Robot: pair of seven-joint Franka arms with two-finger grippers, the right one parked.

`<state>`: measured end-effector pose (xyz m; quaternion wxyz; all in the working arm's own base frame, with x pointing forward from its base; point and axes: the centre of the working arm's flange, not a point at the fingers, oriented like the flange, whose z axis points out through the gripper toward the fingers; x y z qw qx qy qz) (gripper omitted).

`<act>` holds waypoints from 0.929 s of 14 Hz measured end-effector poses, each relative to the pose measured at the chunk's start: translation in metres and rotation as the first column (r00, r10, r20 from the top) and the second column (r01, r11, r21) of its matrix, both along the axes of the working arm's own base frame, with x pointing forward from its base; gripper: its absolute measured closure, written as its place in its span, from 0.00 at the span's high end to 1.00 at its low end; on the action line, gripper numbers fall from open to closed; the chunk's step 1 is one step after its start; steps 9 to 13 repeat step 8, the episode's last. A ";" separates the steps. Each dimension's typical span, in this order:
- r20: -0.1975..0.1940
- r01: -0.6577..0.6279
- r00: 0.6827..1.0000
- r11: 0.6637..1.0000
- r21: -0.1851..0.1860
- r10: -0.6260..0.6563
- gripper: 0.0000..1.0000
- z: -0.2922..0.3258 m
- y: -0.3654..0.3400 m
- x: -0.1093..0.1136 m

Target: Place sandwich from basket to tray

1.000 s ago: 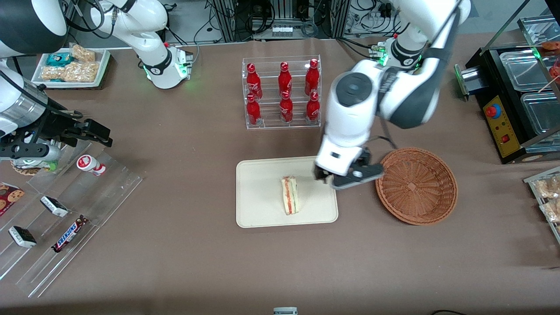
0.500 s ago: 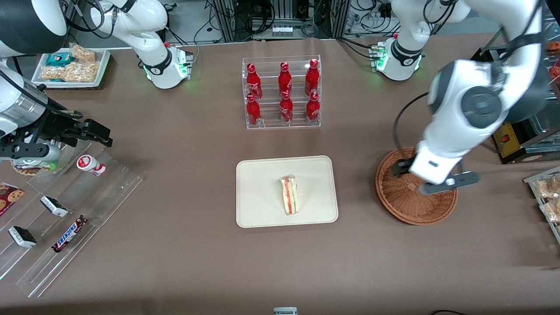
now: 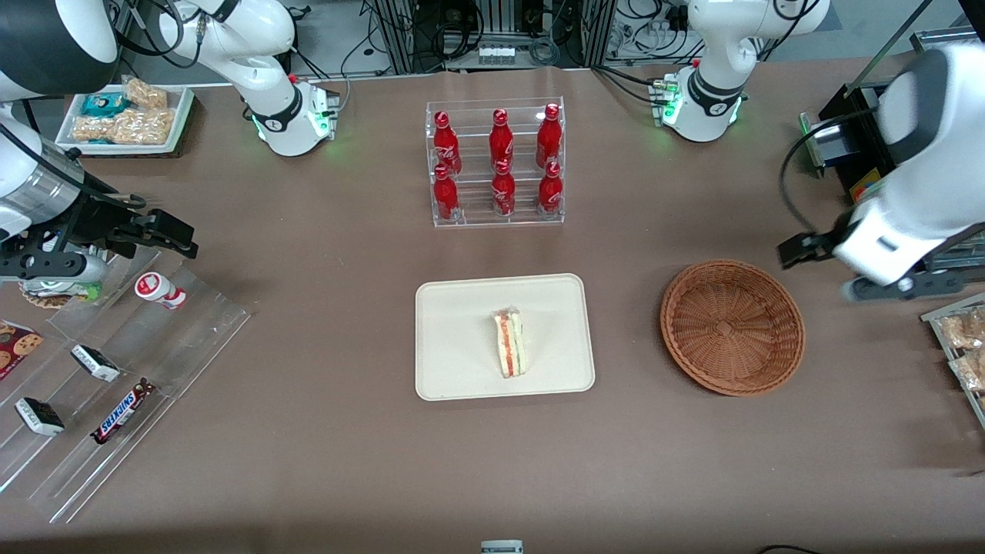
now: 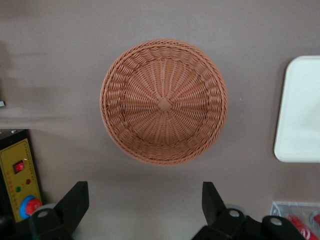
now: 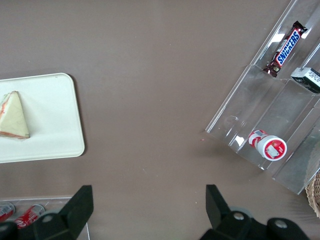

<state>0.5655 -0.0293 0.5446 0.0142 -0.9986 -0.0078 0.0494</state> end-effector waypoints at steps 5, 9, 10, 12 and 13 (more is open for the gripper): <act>0.100 0.145 0.985 0.989 -0.012 -0.143 1.00 0.059 0.007 -0.011; 0.122 0.163 0.979 0.987 -0.009 -0.160 1.00 0.075 0.008 -0.010; 0.122 0.163 0.979 0.987 -0.009 -0.160 1.00 0.075 0.008 -0.010; 0.122 0.163 0.979 0.987 -0.009 -0.160 1.00 0.075 0.008 -0.010; 0.122 0.163 0.979 0.987 -0.009 -0.160 1.00 0.075 0.008 -0.010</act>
